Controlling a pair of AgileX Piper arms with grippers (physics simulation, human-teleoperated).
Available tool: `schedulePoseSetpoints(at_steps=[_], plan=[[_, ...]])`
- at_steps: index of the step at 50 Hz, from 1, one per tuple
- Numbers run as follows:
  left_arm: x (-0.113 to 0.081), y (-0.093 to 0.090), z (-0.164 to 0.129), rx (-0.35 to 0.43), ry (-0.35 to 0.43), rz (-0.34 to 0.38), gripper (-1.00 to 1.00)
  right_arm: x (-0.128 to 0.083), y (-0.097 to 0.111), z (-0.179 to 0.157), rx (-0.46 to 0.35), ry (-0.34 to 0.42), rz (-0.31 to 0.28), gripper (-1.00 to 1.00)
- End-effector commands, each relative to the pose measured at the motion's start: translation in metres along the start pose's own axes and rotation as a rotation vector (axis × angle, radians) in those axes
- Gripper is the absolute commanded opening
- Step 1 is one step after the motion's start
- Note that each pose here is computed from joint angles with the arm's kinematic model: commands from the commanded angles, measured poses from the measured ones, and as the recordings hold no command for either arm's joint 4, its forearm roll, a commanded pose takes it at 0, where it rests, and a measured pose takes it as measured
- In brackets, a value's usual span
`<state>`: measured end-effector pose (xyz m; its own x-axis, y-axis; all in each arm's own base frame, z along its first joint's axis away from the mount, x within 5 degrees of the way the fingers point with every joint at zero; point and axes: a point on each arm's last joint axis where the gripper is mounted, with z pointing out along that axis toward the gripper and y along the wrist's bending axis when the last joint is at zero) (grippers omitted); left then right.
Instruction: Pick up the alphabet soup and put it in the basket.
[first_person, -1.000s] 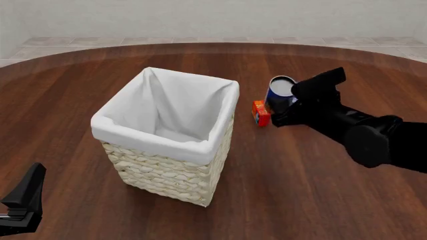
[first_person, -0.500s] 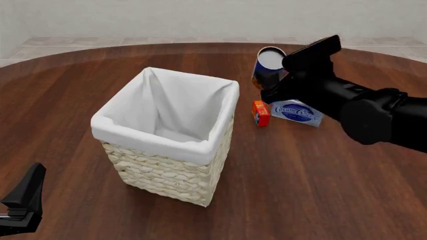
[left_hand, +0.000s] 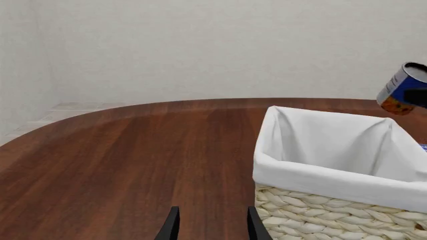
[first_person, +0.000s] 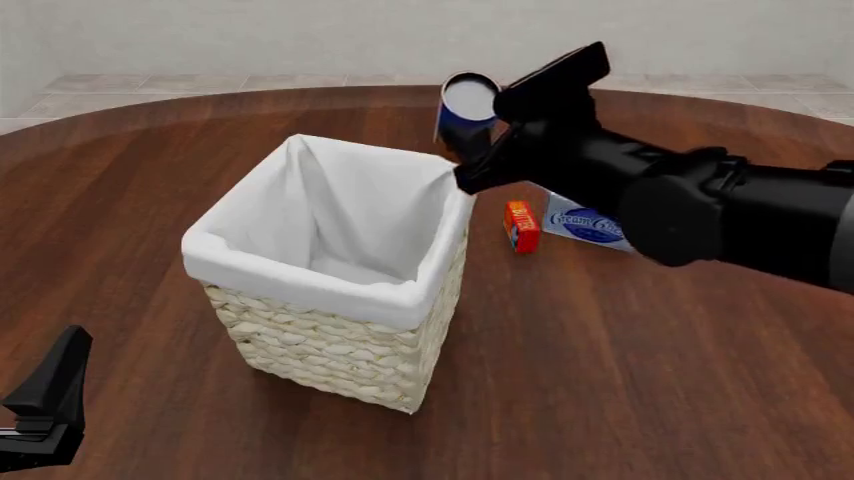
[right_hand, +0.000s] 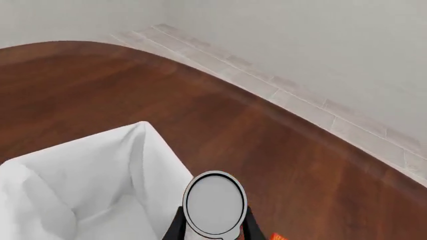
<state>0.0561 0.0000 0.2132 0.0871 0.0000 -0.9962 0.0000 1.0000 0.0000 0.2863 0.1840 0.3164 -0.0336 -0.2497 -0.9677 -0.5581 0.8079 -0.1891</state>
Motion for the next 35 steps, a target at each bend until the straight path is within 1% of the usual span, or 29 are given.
schedulePoseSetpoints(at_steps=[1, 8, 12, 16, 21, 22, 24, 25, 26, 28, 32, 33, 35], plan=[[0.0, 0.0, 0.0, 0.0, 0.0, 0.0, 1.0, -0.011, 0.024, 0.012, -0.068, -0.024, 0.009, -1.0], [0.0, 0.0, 0.0, 0.0, 0.0, 0.0, 1.0, -0.01, 0.044, 0.022, -0.119, -0.019, 0.01, -1.0], [0.0, 0.0, 0.0, 0.0, 0.0, 0.0, 1.0, -0.011, 0.059, 0.026, -0.157, -0.02, 0.007, -1.0], [0.0, 0.0, 0.0, 0.0, 0.0, 0.0, 1.0, -0.012, 0.067, 0.029, -0.178, -0.02, 0.005, -1.0], [0.0, 0.0, 0.0, 0.0, 0.0, 0.0, 1.0, -0.008, 0.084, 0.036, -0.219, -0.001, 0.003, -1.0], [0.0, 0.0, 0.0, 0.0, 0.0, 0.0, 1.0, -0.008, 0.089, 0.037, -0.231, 0.005, 0.013, -1.0], [0.0, 0.0, 0.0, 0.0, 0.0, 0.0, 1.0, -0.008, 0.09, 0.039, -0.234, 0.007, 0.017, -1.0], [0.0, 0.0, 0.0, 0.0, 0.0, 0.0, 1.0, -0.007, 0.096, 0.042, -0.247, 0.017, 0.016, -1.0], [0.0, 0.0, 0.0, 0.0, 0.0, 0.0, 1.0, -0.007, 0.096, 0.042, -0.247, 0.017, 0.016, -1.0], [0.0, 0.0, 0.0, 0.0, 0.0, 0.0, 1.0, -0.006, 0.105, 0.046, -0.269, 0.031, 0.002, -1.0], [0.0, 0.0, 0.0, 0.0, 0.0, 0.0, 1.0, -0.008, 0.11, 0.049, -0.279, 0.038, 0.007, -1.0], [0.0, 0.0, 0.0, 0.0, 0.0, 0.0, 1.0, -0.007, 0.114, 0.053, -0.289, 0.051, -0.012, -1.0], [0.0, 0.0, 0.0, 0.0, 0.0, 0.0, 1.0, -0.006, 0.116, 0.056, -0.292, 0.06, -0.014, -1.0]])
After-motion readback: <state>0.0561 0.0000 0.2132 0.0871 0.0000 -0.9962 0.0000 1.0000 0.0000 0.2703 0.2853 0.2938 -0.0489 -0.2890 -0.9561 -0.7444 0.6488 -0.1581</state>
